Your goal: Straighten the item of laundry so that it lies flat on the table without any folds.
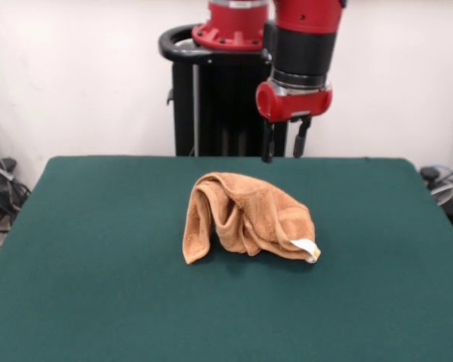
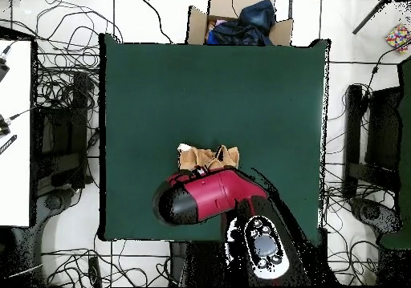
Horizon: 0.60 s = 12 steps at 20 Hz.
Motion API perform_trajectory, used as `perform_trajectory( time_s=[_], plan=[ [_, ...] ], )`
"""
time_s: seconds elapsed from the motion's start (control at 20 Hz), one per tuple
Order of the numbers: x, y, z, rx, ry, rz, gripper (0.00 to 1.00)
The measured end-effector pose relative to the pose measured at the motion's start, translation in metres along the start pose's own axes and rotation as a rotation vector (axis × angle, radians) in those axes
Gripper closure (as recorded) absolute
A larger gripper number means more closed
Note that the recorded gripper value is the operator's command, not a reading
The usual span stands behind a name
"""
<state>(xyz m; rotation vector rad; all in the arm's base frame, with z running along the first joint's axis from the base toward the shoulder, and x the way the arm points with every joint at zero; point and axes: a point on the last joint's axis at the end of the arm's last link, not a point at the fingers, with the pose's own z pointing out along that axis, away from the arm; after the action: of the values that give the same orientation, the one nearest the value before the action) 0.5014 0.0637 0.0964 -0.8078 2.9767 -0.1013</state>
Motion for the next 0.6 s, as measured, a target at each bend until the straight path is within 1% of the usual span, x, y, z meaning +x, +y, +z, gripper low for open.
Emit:
perform_trajectory(
  time_s=[0.1,0.6],
  plan=[
    [0.005,-0.001,0.001,0.005,0.011,0.005,0.00],
    [0.013,-0.009,0.002,0.017,0.026,0.024,0.00]
  ],
)
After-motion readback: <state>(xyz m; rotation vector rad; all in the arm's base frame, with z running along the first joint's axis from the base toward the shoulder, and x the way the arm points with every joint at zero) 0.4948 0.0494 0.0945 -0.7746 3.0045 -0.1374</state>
